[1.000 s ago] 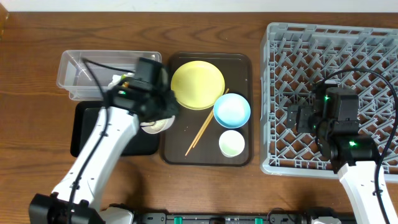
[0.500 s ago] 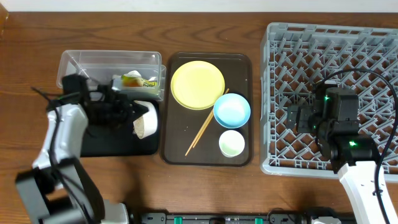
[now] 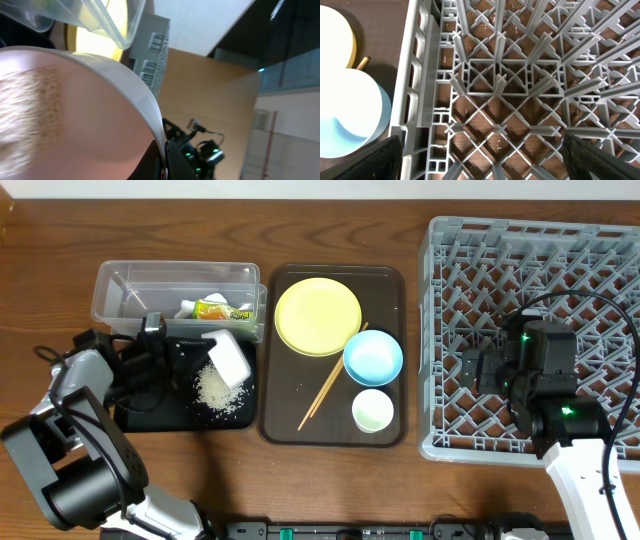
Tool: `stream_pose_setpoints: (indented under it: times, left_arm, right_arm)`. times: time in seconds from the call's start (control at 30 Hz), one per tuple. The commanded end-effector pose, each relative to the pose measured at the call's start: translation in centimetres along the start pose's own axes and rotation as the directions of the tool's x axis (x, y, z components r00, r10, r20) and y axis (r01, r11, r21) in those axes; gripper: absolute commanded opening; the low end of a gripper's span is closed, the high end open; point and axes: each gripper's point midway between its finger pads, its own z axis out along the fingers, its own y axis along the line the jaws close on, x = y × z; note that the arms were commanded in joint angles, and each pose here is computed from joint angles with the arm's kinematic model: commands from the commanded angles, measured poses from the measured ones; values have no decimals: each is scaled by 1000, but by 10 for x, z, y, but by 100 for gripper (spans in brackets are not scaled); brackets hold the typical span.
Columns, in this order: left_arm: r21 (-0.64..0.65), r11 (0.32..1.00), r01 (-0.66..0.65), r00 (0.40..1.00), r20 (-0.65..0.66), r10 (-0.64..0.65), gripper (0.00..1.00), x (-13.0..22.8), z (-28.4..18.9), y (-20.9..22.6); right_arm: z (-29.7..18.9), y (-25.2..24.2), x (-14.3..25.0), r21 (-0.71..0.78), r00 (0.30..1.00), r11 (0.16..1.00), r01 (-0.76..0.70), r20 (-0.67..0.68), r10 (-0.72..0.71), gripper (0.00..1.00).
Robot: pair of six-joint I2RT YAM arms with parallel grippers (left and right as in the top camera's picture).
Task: Sort waste into correct bins and load items into the dishwasher rack
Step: 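Tip the white bowl over the black tray to pour out rice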
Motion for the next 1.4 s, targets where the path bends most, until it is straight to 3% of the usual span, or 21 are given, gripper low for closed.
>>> stream_pose_setpoints:
  times: [0.0, 0.2, 0.5, 0.77, 0.9, 1.03, 1.13, 1.23, 1.37]
  left_arm:
    - [73, 990, 117, 993, 13, -118, 6, -2, -8, -10]
    - [89, 966, 243, 968, 33, -247, 6, -8, -18, -10]
    - [96, 953, 289, 955, 38, -294, 6, -9, -21, -10]
    - [100, 906, 411, 909, 24, -415, 6, -8, -21, -10]
    - [98, 926, 365, 929, 30, -369, 6, -10, -21, -10]
    - [85, 995, 59, 996, 66, -65, 6, -21, -22, -12]
    - [75, 996, -41, 996, 77, 35, 6, -24, -22, -12]
    - [70, 997, -36, 996, 78, 30, 6, -25, -22, -11]
    - [82, 986, 147, 986, 61, -152, 6, -21, -22, -10]
  right_arm:
    - [-5, 2, -8, -1, 1000, 1000, 5, 22, -5, 99]
    - [-5, 2, -7, -1, 1000, 1000, 5, 19, -5, 99]
    - [-5, 2, -7, -1, 1000, 1000, 5, 19, -5, 99]
    - [-5, 2, -7, -1, 1000, 1000, 6, 19, -6, 99]
    - [-5, 2, -7, -1, 1000, 1000, 6, 19, -6, 99]
    - [-5, 2, -8, -1, 1000, 1000, 5, 19, -5, 99]
    - [-5, 2, -7, -1, 1000, 1000, 5, 19, -5, 99]
    - [-5, 2, -8, -1, 1000, 1000, 5, 19, -5, 99]
    - [-5, 2, -8, -1, 1000, 1000, 6, 19, -6, 99]
